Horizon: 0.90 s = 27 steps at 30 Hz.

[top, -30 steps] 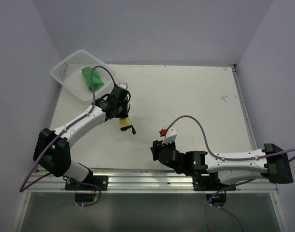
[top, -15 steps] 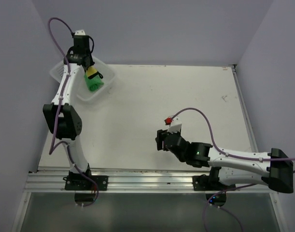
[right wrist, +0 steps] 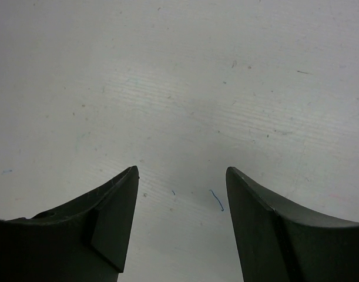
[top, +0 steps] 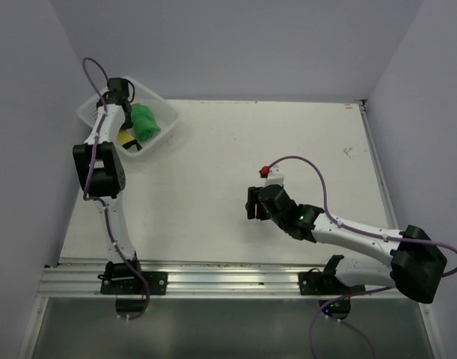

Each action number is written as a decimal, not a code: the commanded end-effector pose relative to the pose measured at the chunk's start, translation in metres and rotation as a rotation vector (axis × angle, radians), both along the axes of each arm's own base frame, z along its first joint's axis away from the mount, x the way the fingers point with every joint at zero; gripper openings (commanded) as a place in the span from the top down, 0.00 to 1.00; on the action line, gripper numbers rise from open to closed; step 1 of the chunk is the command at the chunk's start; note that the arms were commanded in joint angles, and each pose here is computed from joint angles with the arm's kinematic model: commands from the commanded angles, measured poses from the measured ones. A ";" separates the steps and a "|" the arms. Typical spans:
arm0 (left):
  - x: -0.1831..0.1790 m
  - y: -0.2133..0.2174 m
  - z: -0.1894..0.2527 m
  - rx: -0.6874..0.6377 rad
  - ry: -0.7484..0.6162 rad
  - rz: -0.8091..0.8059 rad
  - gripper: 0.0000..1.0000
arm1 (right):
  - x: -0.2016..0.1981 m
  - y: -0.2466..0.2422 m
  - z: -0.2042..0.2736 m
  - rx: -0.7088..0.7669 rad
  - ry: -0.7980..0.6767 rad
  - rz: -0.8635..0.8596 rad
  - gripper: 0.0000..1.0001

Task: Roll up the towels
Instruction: Place the rolled towel into the container

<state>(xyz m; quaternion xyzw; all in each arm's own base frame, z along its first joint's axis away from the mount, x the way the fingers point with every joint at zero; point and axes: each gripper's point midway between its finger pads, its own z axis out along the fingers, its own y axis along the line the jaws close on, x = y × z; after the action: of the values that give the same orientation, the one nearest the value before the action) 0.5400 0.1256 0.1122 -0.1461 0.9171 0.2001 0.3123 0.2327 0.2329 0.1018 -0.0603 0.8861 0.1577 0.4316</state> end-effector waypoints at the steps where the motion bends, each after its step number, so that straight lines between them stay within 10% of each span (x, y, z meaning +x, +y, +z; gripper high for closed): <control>1: 0.017 0.003 -0.021 -0.061 -0.030 -0.027 0.61 | 0.005 0.012 0.001 0.046 0.008 0.045 0.35; 17: 0.027 0.003 -0.080 -0.171 -0.013 -0.008 0.36 | 0.027 0.011 -0.013 0.042 0.056 0.029 0.35; 27: 0.026 0.008 -0.042 -0.149 -0.087 -0.001 0.28 | 0.028 0.017 -0.008 0.053 0.071 0.037 0.36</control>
<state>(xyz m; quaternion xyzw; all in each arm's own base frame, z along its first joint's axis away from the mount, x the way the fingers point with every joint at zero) 0.5652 0.1244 0.0368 -0.1642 0.9278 0.1228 0.3117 0.2508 0.2363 0.0700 -0.0594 0.9088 0.1637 0.3790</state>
